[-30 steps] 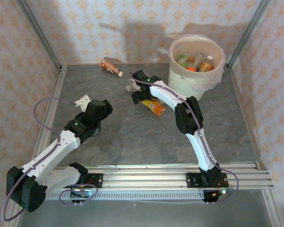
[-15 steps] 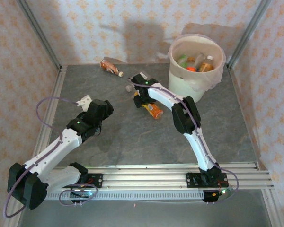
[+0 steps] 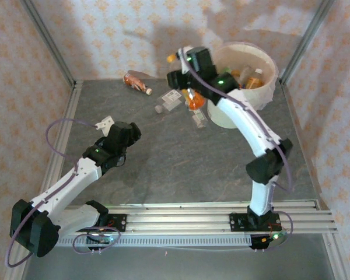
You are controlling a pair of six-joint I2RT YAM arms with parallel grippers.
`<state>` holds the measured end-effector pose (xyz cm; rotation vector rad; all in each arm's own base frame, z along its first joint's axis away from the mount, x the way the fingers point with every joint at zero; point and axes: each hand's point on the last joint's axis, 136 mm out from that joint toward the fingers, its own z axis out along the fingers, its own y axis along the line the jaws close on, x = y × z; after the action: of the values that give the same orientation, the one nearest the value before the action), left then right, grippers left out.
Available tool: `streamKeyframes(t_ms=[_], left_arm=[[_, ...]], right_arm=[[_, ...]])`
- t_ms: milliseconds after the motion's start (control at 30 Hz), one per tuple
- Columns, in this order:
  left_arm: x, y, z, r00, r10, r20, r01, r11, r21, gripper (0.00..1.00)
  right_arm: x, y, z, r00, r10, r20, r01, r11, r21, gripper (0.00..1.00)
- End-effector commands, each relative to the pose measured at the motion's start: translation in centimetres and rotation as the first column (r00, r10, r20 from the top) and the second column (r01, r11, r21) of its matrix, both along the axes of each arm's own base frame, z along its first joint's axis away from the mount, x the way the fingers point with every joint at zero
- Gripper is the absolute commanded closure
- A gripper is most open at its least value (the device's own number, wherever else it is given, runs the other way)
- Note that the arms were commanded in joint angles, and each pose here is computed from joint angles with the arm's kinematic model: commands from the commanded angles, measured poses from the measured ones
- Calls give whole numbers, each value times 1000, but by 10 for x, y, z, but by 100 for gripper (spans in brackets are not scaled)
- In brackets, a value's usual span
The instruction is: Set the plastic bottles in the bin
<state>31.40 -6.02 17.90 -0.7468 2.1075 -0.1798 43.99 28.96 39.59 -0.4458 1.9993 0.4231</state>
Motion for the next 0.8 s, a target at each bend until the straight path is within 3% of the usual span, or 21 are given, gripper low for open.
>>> streamKeyframes(t_ms=[0, 133, 400, 600, 767], left_arm=[[7, -1, 11, 999, -7, 35, 7, 1000, -4, 0], [6, -1, 11, 999, -8, 37, 8, 1000, -7, 0], [7, -4, 9, 999, -14, 34, 15, 1000, -20, 0], [7, -5, 8, 999, -17, 33, 18, 999, -30, 0], [3, -2, 8, 1000, -9, 27, 10, 1000, -19, 0]], right_arm=[[2, -22, 47, 996, -23, 82, 15, 996, 93, 45], [8, -65, 92, 984, -103, 144, 78, 982, 173, 46], [52, -156, 127, 941, -309, 136, 248, 906, 343, 48], [99, -193, 95, 887, -429, 173, 389, 894, 221, 48], [121, -192, 61, 897, -425, 118, 400, 896, 192, 48]])
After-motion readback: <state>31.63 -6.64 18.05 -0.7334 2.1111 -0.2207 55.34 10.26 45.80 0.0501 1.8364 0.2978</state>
